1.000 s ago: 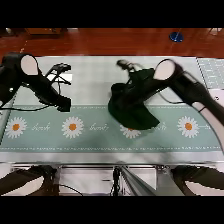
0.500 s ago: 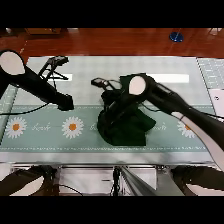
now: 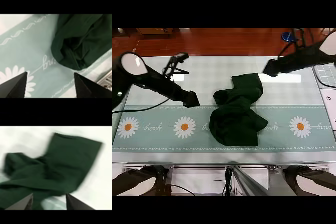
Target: Fold the shirts.
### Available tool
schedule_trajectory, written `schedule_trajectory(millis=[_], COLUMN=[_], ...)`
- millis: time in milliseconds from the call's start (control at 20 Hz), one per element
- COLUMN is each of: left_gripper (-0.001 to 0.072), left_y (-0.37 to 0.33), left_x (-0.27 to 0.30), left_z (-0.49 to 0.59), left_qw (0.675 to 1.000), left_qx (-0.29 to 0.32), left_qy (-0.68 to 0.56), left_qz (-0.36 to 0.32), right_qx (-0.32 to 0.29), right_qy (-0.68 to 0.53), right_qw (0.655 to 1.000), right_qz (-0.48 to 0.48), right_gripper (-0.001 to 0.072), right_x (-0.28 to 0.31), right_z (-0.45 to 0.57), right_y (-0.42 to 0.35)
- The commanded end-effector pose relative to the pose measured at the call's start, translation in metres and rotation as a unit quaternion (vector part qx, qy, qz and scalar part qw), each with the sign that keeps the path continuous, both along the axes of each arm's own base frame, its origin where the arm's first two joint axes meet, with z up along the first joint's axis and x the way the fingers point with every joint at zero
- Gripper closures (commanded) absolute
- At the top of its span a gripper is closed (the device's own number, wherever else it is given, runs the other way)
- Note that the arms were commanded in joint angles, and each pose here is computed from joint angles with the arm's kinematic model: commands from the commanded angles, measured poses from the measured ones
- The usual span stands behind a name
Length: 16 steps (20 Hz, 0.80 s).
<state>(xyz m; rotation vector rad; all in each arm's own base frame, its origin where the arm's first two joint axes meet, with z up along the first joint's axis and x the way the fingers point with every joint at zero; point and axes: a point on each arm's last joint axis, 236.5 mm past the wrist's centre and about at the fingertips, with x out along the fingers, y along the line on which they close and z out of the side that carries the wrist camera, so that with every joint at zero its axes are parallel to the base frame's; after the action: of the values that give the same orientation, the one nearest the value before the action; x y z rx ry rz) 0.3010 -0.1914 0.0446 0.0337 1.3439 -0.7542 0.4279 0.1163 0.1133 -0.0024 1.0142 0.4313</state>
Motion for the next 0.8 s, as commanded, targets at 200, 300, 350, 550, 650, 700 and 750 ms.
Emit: schedule_trajectory(millis=[200,300,350,550,650,700,750], left_gripper=[-0.0013,-0.0013,-0.0013,-0.0013,-0.0013,-0.0013,-0.0013], left_y=[-0.027,-0.028,-0.032,-0.056,-0.068,-0.071,-0.075], left_x=[-0.053,-0.068,-0.07,-0.056,-0.052,-0.053,-0.055], left_z=[-0.084,-0.103,-0.11,-0.121,-0.126,-0.132,-0.14], left_qw=[0.989,0.985,0.984,0.985,0.986,0.986,0.987], left_qx=[-0.091,-0.097,-0.101,-0.123,-0.129,-0.124,-0.118], left_qy=[0.117,0.142,0.145,0.115,0.101,0.101,0.103], left_qz=[0.009,0.02,0.029,0.042,0.041,0.04,0.038], right_qx=[-0.016,0.008,0.028,0.096,0.11,0.113,0.114], right_qy=[0.085,0.104,0.116,0.155,0.155,0.151,0.152], right_qw=[0.993,0.991,0.99,0.98,0.979,0.979,0.979], right_qz=[-0.086,-0.083,-0.08,-0.077,-0.074,-0.074,-0.073], right_gripper=[0.0211,0.0127,0.0115,0.0115,0.0115,0.0115,0.0115], right_x=[0.025,0.031,0.034,0.038,0.04,0.041,0.041], right_z=[-0.076,-0.097,-0.107,-0.134,-0.134,-0.132,-0.132], right_y=[-0.091,-0.082,-0.073,-0.046,-0.04,-0.04,-0.039])
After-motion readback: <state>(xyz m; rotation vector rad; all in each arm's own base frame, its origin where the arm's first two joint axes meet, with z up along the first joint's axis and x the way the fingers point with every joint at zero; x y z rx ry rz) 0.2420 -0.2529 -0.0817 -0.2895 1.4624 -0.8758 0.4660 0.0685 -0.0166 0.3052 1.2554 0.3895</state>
